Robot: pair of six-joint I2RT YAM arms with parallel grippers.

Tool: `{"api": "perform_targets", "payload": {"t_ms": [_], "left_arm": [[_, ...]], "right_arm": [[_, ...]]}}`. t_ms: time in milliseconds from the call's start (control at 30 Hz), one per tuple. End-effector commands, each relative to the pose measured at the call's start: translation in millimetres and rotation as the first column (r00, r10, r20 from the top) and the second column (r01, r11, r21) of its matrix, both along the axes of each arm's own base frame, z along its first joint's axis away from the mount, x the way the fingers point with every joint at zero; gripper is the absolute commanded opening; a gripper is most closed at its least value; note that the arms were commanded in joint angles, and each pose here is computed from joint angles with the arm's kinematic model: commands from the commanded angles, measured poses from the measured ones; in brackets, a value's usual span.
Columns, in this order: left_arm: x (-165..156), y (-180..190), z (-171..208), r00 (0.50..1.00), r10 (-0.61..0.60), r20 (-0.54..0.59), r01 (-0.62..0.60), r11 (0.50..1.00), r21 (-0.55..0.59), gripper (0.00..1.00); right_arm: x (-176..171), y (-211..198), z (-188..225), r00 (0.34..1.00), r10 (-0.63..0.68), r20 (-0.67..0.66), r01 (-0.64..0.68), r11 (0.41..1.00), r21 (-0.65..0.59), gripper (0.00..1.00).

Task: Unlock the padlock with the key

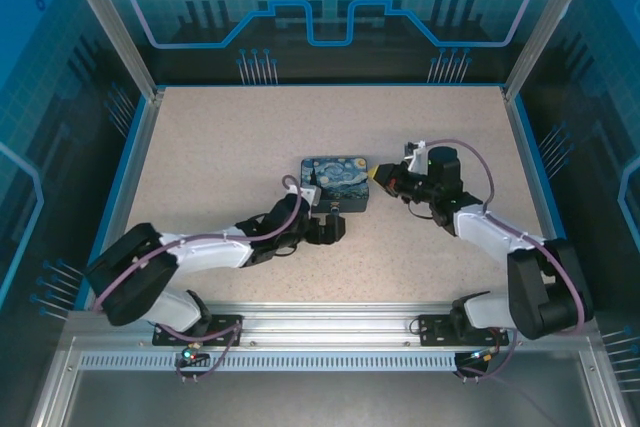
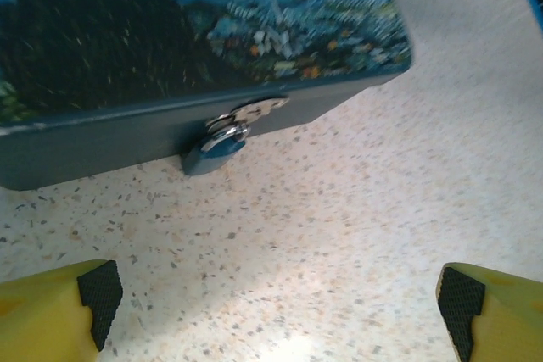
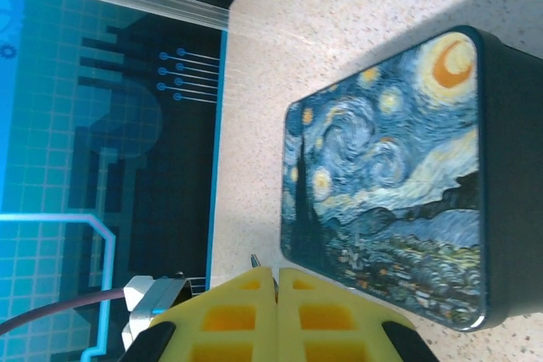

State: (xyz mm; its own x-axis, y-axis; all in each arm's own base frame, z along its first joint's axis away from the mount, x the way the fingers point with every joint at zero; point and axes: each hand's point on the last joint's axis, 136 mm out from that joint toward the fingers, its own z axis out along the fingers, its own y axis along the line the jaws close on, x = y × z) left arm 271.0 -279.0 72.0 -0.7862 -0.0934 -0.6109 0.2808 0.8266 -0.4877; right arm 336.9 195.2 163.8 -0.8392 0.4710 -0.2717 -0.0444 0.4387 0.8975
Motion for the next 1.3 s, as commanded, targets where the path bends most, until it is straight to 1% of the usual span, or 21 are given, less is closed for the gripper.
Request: {"api": "perform_targets", "payload": {"t_ms": [0,200,367,567,733,833,933,1000,1133,1267], "left_arm": [[9,-17,-3,0.995,-0.063,0.078,0.065,0.998,-0.011,0.96],[23,-29,-19,0.99,-0.08,0.118,0.08,0.997,0.006,0.95],[36,-33,-25,0.983,-0.084,0.163,0.076,0.996,0.052,0.94],[50,-29,-33,0.971,-0.074,0.227,0.044,0.99,0.135,0.93],[59,-33,-35,0.961,-0.087,0.262,0.047,0.987,0.155,0.93],[60,-47,-28,0.956,-0.117,0.268,0.089,0.989,0.117,0.93],[59,-66,-15,0.953,-0.152,0.262,0.147,0.988,0.04,0.94],[59,-74,-6,0.953,-0.154,0.259,0.166,0.986,-0.023,0.94],[64,-78,4,0.966,-0.117,0.232,0.154,0.977,-0.148,0.94],[70,-75,0,0.98,-0.081,0.18,0.121,0.966,-0.227,0.94]], "right_arm": [[14,10,9,0.999,-0.002,0.034,0.001,1.0,0.01,0.0],[25,20,-5,1.0,0.008,-0.001,-0.008,1.0,0.003,0.0],[34,24,-16,1.0,0.013,-0.025,-0.013,1.0,0.002,0.0],[44,28,-27,0.999,0.014,-0.043,-0.014,1.0,0.011,0.0],[51,30,-31,0.999,0.013,-0.052,-0.012,1.0,0.018,0.0],[53,31,-33,0.998,0.015,-0.054,-0.014,1.0,0.016,0.0],[56,31,-35,0.998,0.012,-0.058,-0.011,1.0,0.015,0.0],[57,30,-35,0.998,0.009,-0.059,-0.008,1.0,0.015,0.0],[58,29,-37,0.998,0.002,-0.064,-0.002,1.0,0.011,0.0],[57,28,-38,0.998,0.001,-0.066,-0.001,1.0,0.009,0.0]]}}
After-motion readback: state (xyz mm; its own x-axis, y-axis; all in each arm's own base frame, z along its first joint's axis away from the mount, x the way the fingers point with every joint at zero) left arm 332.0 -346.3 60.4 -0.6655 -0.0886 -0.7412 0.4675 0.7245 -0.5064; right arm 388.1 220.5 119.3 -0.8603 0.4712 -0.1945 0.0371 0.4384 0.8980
